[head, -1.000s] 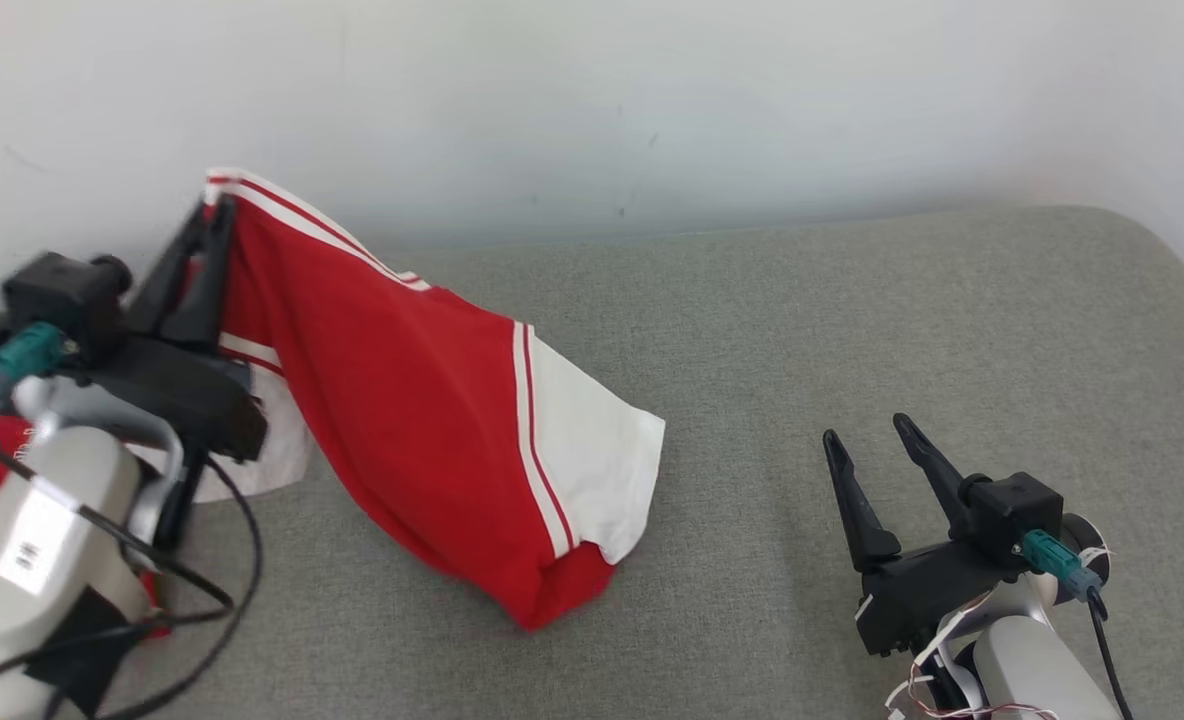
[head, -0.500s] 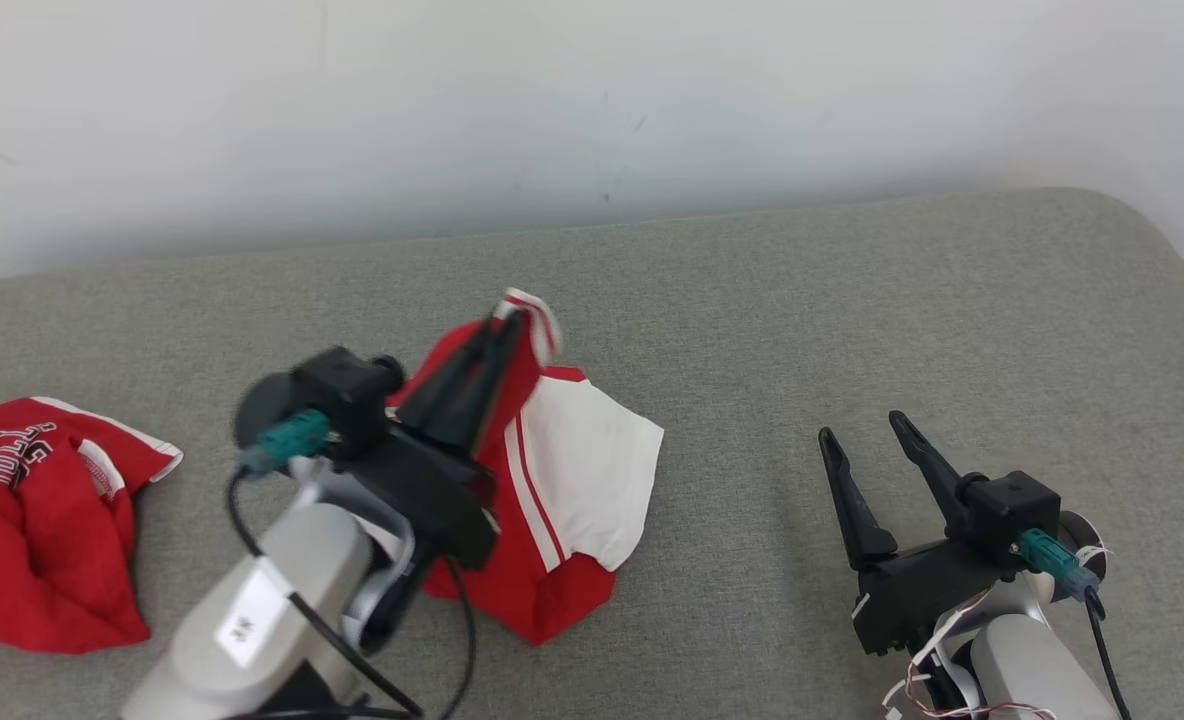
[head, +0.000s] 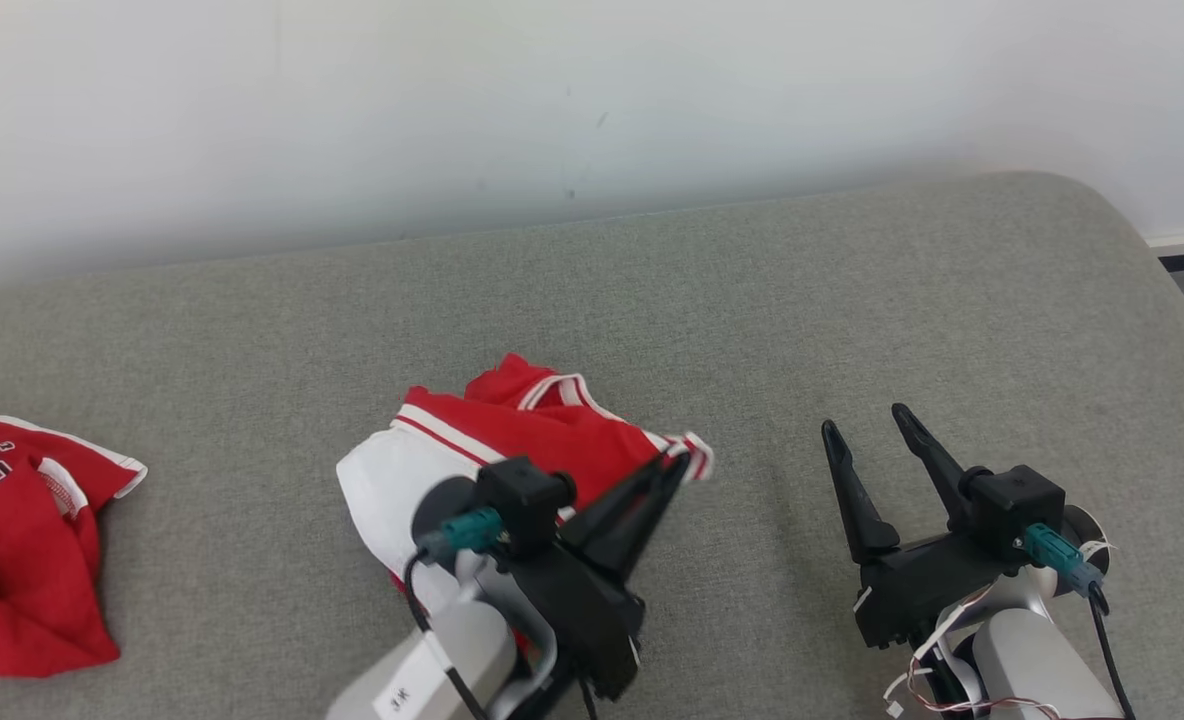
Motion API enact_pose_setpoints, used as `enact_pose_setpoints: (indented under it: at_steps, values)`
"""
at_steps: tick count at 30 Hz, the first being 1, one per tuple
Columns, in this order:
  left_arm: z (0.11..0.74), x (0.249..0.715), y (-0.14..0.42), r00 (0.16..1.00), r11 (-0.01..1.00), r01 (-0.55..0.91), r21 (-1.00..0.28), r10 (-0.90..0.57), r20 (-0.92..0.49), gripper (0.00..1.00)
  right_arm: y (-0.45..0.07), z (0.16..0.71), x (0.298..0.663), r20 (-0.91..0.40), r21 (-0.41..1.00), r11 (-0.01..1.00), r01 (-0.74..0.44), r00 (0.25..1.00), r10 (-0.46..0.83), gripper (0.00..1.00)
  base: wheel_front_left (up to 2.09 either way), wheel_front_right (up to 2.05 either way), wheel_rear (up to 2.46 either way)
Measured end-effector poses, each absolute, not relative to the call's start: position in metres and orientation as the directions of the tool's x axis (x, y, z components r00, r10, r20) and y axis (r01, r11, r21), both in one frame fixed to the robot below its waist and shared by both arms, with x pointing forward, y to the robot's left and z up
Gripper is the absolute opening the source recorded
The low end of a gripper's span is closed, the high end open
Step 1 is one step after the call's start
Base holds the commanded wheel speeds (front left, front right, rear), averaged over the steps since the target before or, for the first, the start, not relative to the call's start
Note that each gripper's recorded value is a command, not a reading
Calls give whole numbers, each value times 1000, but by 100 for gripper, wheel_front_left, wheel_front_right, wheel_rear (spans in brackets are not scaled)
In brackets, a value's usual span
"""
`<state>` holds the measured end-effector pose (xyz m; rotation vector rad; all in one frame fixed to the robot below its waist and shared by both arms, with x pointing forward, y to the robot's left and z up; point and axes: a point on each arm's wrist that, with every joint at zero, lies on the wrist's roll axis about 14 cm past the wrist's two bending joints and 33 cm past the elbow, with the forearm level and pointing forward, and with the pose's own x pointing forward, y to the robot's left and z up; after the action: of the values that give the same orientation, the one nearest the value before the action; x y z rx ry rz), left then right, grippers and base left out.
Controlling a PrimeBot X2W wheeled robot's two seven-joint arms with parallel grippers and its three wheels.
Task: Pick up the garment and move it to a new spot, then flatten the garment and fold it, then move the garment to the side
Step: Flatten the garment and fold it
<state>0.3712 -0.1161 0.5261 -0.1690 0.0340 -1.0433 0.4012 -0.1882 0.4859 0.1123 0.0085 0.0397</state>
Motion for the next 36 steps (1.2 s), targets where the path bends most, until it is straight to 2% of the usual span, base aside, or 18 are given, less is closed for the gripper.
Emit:
enact_pose_setpoints:
  at_steps: [8, 9, 10, 20, 25, 30, 36]
  values:
    - [501, 334, -136, 415, 406, 885, -227, -910, -7, 0, -191, 484, 401, -10, 111, 993, -32, 999, 34, 100, 0, 0, 0]
    - [501, 332, -138, 409, 400, 887, -232, -912, -8, 63, -190, 484, 401, -11, 112, 993, -34, 999, 35, 100, 0, 0, 0]
    - [500, 329, -139, 402, 392, 888, -241, -916, -8, 100, -190, 484, 402, -11, 112, 993, -34, 999, 36, 100, 0, 0, 0]
    - [532, 324, -145, 382, 355, 904, -237, -921, 79, 100, -186, 487, 403, -2, 115, 992, -45, 999, 45, 100, 0, 0, 0]
    - [543, 348, -129, 465, 436, 874, -216, -879, 105, 100, -180, 489, 404, 5, 118, 991, -60, 998, 60, 100, 0, 0, 0]
    - [538, 385, -91, 587, 574, 806, -144, -806, 77, 100, -178, 489, 404, 4, 121, 990, -67, 998, 68, 100, 0, 0, 0]
    - [523, 409, -49, 680, 679, 732, -57, -733, 19, 100, -176, 489, 403, 4, 124, 990, -70, 998, 70, 100, 0, 0, 0]
